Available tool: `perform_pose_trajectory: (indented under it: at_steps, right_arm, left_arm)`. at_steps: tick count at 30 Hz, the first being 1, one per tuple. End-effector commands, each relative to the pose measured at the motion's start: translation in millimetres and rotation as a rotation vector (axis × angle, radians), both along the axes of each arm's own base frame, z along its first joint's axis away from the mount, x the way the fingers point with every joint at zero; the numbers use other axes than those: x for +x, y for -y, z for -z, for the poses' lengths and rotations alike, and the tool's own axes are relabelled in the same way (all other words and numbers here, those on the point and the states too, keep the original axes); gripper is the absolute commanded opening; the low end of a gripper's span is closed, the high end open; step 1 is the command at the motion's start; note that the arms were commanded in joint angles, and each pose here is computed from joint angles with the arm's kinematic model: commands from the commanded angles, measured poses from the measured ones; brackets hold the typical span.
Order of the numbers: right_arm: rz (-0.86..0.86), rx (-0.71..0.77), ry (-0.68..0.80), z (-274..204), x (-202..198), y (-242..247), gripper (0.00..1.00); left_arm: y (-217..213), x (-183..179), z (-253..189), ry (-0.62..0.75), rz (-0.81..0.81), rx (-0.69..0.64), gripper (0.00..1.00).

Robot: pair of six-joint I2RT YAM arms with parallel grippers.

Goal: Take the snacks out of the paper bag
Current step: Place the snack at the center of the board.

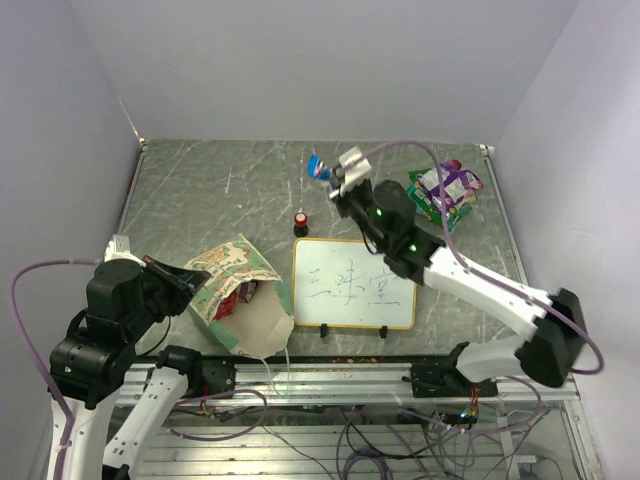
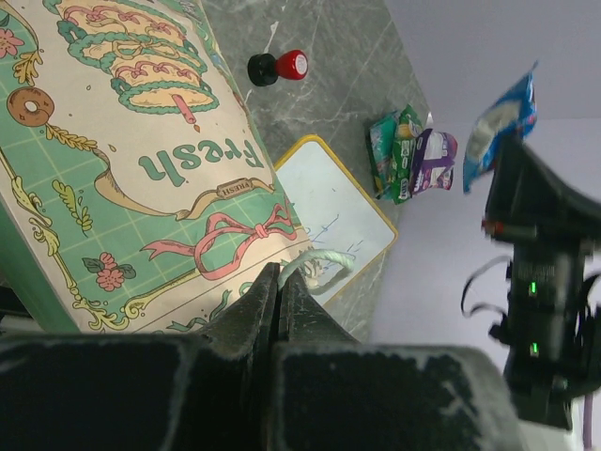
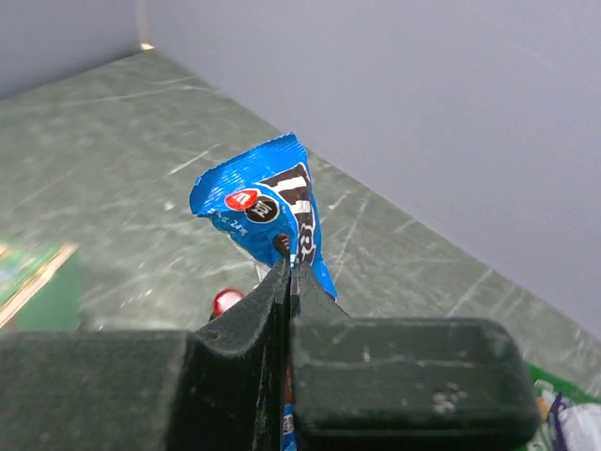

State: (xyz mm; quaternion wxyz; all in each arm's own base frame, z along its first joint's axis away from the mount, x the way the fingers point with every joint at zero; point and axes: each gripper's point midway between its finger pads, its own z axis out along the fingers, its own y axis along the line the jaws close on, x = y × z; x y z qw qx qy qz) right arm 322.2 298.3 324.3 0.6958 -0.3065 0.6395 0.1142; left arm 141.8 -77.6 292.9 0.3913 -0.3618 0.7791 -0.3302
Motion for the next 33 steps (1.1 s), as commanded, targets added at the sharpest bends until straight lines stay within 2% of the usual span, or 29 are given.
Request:
perform_pose_trajectory:
  at_steps: [1,7,13,20,22,33]
  right_arm:
    - [0.261,0.171,-0.102,20,80,17,0.0]
    - [0.52,0.231,-0.288,84,156,52,0.0]
    - [0.708,0.145,-0.403,147,200,92,0.0]
    - [0.77,0.044,-0.455,201,212,109,0.0]
    - [0.812,0.029,-0.474,214,218,127,0.0]
    - [0.808,0.003,-0.546,256,223,127,0.04]
  left_arm:
    - [3,5,-14,0.054,0.011,-0.016,0.07]
    - [13,6,-10,0.025,0.064,-0.021,0.07]
    - [11,5,-13,0.048,0.045,-0.045,0.07]
    - [13,6,-9,0.026,0.057,-0.034,0.07]
    - [14,8,-9,0.024,0.059,-0.037,0.07]
    - [17,14,-10,0.013,0.069,-0.032,0.07]
